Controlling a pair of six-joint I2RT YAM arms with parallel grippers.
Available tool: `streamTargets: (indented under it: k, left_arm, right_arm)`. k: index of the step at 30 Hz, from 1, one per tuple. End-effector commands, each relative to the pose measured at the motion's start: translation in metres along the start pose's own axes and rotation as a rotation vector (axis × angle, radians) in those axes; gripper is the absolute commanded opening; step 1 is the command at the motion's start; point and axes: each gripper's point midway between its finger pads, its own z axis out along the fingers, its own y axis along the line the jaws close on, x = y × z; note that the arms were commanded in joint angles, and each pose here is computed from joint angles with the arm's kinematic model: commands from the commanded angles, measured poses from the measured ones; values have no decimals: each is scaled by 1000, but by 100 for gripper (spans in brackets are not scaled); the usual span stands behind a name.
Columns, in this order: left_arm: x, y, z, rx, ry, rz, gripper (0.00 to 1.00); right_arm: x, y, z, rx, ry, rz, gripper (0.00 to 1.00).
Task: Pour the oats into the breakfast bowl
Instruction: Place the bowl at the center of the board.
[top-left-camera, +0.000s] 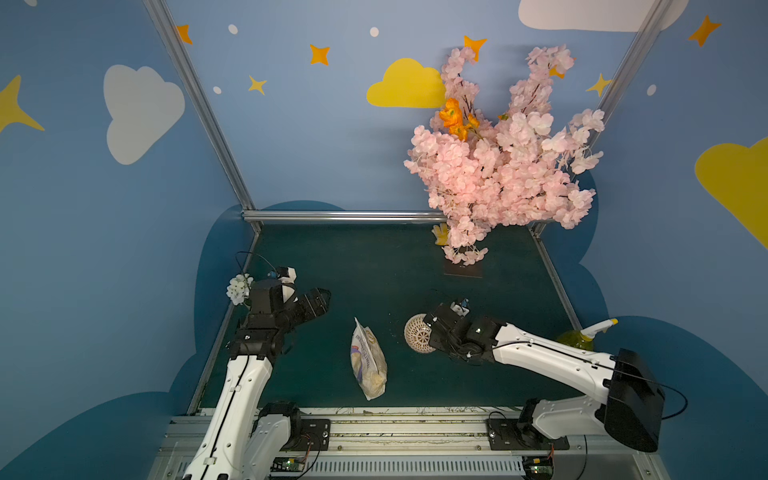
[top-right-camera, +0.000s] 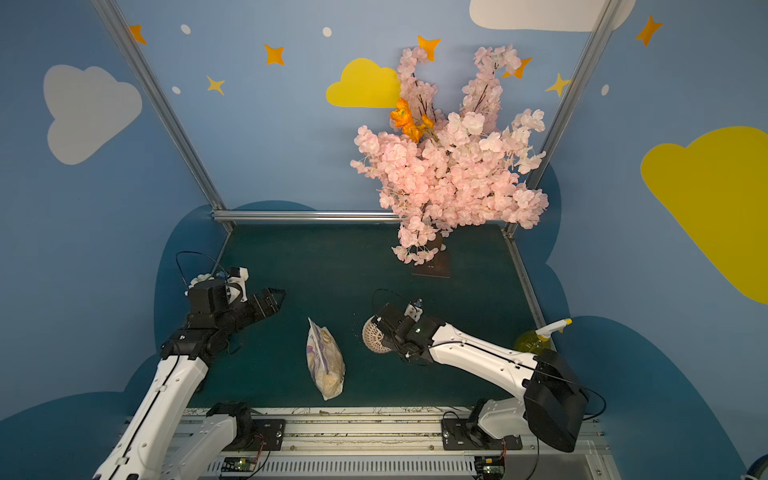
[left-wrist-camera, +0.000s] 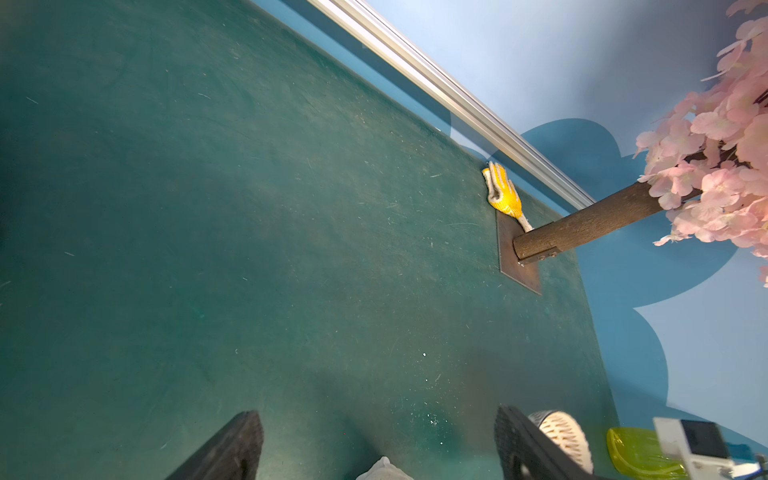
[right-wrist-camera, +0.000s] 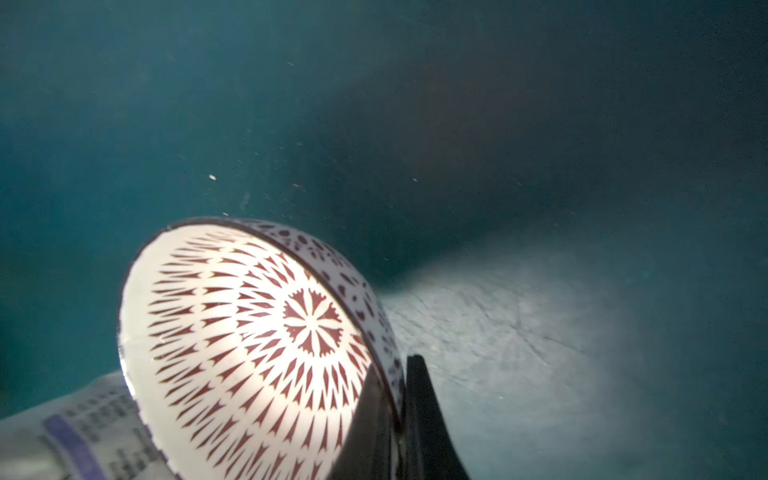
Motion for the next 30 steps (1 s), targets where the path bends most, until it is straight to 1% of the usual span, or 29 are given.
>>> streamTargets:
  k: [1, 4, 9, 16, 24, 27, 28, 30]
  left_arm:
    - [3, -1, 3, 21, 12, -10, 91]
    - [3, -1, 3, 21, 13, -8, 91]
    - [3, 1, 3, 10, 9, -6, 91]
    - [4, 2, 4, 9, 12, -9, 92]
    - [4, 3, 4, 3, 11, -7, 92]
    - [3, 4, 4, -2, 9, -6, 92]
    - [4, 4, 4, -3, 9, -7, 92]
    - [3, 4, 4, -6, 8, -7, 92]
  right_arm:
    - [10, -10, -8, 41, 24, -88, 0]
    - [21, -11, -7, 70, 47, -152, 0]
    - [33, -7, -1, 86, 81, -189, 0]
    - [37, 2, 8, 64, 95, -179, 0]
    - [44, 32, 27, -22, 138, -138, 0]
    - [45, 34, 31, -12, 150, -148, 0]
    - [45, 33, 32, -6, 149, -148, 4]
    - [45, 28, 33, 4, 147, -148, 20]
